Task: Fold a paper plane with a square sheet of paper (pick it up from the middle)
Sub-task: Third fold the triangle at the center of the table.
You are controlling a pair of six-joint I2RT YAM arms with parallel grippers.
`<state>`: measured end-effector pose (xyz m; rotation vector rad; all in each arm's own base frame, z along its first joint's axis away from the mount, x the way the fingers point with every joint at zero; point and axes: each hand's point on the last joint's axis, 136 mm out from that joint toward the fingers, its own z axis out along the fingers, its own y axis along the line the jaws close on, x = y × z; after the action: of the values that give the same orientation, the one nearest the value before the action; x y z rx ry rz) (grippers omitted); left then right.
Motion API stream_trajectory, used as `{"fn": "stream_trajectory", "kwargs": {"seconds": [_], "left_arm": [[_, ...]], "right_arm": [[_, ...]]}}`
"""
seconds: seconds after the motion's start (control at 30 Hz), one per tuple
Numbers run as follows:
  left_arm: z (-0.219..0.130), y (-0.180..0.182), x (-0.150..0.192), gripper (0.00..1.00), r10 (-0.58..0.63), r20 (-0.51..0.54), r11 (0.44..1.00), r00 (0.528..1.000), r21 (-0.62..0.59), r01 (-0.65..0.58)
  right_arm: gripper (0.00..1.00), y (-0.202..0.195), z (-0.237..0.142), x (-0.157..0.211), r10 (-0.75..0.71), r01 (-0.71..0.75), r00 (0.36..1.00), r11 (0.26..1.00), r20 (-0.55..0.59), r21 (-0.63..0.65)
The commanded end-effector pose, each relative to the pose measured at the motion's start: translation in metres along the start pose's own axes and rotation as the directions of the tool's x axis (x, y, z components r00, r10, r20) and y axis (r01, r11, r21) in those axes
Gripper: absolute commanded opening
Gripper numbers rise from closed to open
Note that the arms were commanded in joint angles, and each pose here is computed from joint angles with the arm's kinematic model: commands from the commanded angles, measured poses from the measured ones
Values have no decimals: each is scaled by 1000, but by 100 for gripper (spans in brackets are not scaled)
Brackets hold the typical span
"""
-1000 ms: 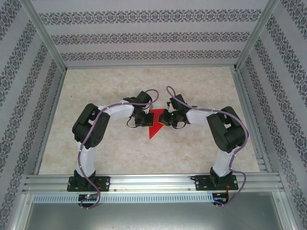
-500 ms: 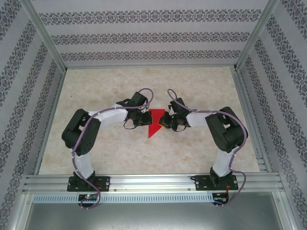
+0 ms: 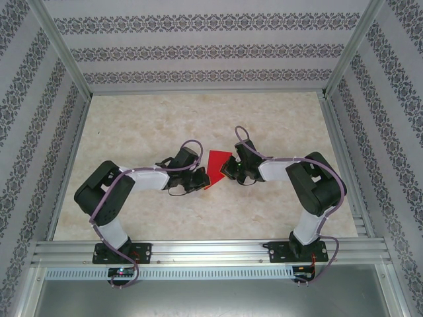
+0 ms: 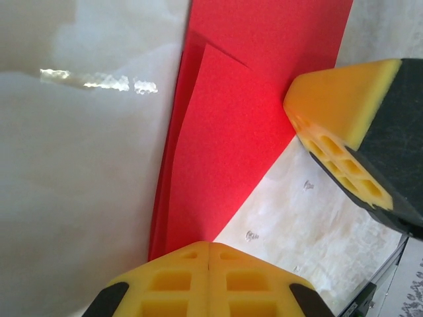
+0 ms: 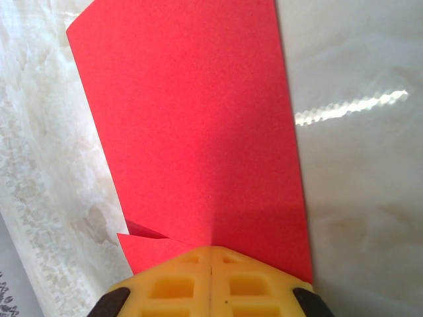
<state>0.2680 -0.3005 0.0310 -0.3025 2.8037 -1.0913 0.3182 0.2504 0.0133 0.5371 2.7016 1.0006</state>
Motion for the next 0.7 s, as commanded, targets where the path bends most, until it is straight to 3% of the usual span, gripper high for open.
{"fn": "stream_trajectory", "kwargs": {"seconds": [0.0,0.2,0.4,0.53,0.67], "left_arm": [[6,-2,-1,4,-26,18,999,1000,21,25],[10,26,6,3,-55,16,996,998,-64,56],[11,49,14,1,-83,17,989,996,-119,84],[11,55,15,1,-85,18,986,996,-141,87],[12,56,15,0,-89,15,985,996,-145,90]], "right_arm": [[2,-20,1,6,34,-35,999,997,12,72],[2,-15,-1,4,18,-19,1000,998,13,55],[2,27,-11,0,-139,140,990,988,22,-66],[2,50,-17,13,-255,256,967,960,24,-112],[2,52,-7,30,-262,258,965,957,-21,-130]]}}
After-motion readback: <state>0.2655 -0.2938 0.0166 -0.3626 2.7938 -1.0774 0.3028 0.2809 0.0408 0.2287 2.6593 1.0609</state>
